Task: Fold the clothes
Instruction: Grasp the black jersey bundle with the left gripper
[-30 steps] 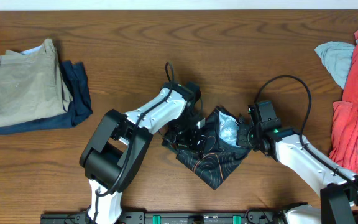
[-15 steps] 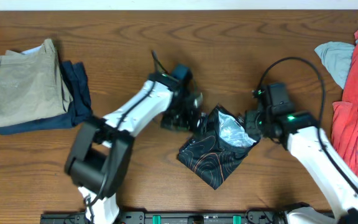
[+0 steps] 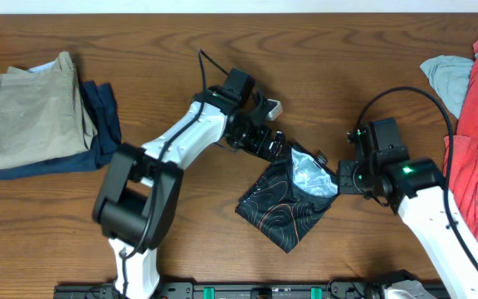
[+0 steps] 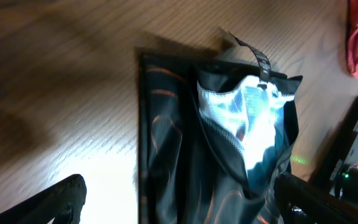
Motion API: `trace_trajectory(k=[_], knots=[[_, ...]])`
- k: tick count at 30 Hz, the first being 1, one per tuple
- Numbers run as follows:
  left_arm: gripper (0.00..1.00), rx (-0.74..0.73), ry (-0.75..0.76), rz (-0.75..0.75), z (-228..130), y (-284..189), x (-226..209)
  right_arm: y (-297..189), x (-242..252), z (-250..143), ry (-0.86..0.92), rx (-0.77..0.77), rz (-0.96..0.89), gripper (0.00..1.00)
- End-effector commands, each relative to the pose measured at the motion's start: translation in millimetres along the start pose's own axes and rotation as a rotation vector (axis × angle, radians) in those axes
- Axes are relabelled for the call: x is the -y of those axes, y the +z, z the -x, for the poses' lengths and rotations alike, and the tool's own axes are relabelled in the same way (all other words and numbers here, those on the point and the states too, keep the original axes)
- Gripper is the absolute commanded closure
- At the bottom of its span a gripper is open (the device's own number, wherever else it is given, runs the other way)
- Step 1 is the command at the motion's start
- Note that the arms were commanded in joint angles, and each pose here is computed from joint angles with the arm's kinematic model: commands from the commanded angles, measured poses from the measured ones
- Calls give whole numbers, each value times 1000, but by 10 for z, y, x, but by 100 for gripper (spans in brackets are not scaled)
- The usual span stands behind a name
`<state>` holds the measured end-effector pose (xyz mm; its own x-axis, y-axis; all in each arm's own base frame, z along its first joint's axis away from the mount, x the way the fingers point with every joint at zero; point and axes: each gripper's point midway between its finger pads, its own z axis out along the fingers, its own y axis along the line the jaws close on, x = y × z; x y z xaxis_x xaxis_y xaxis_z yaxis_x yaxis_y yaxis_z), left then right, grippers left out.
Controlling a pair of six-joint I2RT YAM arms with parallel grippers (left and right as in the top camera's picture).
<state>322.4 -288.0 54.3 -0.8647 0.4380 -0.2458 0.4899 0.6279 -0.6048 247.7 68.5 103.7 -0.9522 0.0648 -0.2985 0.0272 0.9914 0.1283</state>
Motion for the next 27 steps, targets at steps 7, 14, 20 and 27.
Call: trace_trajectory(k=[7, 14, 20, 27], knots=[[2, -110, -61, -97, -219, 500, -30, -253, -4, 47, -4, 82, 32, 81], [6, -231, -28, -111, -536, 766, 267, -269, -5, 45, -4, 87, 33, 81], [31, -231, 27, 43, -545, 854, 97, -269, -3, 39, -4, 84, 33, 82], [94, -229, 24, 58, -542, 851, 69, -268, 1, 27, -4, 79, 31, 82]])
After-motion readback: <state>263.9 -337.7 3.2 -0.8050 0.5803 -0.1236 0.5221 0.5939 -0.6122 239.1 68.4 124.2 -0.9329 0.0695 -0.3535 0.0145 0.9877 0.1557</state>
